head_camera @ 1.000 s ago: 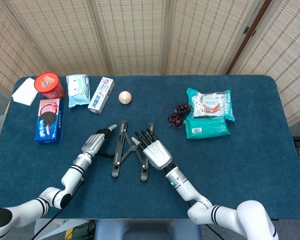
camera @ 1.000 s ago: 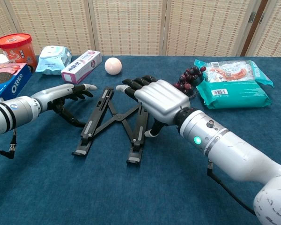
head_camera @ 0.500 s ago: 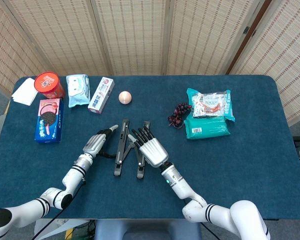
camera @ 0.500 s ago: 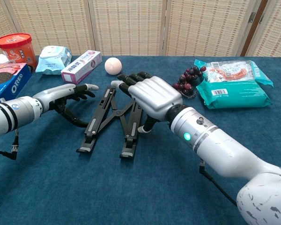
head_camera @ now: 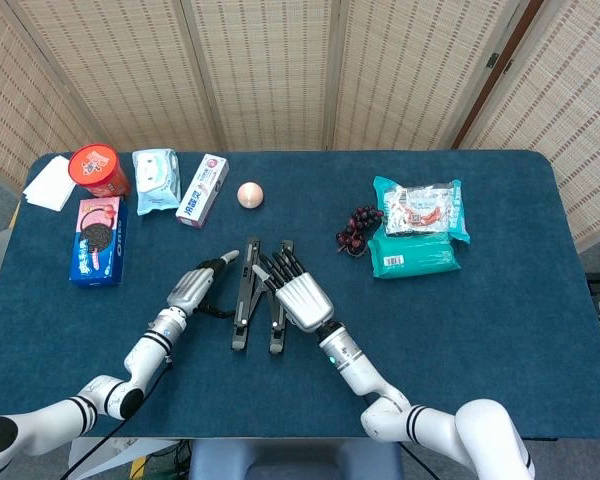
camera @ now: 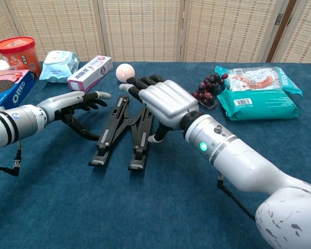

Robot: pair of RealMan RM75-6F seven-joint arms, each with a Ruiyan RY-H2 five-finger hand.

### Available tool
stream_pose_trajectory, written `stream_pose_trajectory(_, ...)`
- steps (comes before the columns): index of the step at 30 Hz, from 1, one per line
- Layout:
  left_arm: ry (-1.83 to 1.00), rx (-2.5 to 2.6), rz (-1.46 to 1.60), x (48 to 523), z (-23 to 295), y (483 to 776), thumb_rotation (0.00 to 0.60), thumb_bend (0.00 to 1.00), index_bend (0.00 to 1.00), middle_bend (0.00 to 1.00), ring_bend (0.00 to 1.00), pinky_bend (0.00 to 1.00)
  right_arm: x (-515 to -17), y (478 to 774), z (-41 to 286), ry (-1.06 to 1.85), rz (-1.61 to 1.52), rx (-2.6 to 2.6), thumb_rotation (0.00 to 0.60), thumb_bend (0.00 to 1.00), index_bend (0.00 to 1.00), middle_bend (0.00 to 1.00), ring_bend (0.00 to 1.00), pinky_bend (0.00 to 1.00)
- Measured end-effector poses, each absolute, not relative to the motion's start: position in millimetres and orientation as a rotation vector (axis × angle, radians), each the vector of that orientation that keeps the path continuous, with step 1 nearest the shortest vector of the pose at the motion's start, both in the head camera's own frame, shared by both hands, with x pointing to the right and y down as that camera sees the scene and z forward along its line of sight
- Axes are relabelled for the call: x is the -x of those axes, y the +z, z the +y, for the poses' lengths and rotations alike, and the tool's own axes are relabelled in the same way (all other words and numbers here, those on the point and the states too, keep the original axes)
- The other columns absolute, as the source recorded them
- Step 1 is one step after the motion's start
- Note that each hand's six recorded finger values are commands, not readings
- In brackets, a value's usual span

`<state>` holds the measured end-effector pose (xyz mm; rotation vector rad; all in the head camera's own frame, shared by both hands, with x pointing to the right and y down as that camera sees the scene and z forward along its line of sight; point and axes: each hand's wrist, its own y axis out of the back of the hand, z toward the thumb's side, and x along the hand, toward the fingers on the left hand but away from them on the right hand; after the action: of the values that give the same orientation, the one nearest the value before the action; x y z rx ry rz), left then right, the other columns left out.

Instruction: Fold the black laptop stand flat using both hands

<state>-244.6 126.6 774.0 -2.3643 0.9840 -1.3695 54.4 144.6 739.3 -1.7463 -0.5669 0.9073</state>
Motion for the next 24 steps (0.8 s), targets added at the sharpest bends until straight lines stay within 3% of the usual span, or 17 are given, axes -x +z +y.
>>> stream_pose_trajectory(11, -1.374, 2.254, 1.031, 275, 114, 756, 0.6, 0.12, 0.0, 0.12, 0.09, 0.09, -78, 716, 132, 0.837, -0.472, 1.824, 0.6, 0.03, 0.0, 0.0, 0.0, 0.0)
stream_pose_trajectory(18, -1.402, 2.121, 1.1, 317, 106, 733, 0.6, 0.12, 0.0, 0.12, 0.08, 0.08, -90, 686, 112, 0.785, -0.26, 1.959, 0.6, 0.03, 0.0, 0.0, 0.0, 0.0)
stream_pose_trajectory(24, -1.418, 2.05, 1.159, 343, 107, 714, 0.6, 0.12, 0.0, 0.11, 0.08, 0.07, -79, 679, 104, 0.764, -0.027, 1.981, 0.6, 0.02, 0.0, 0.0, 0.0, 0.0)
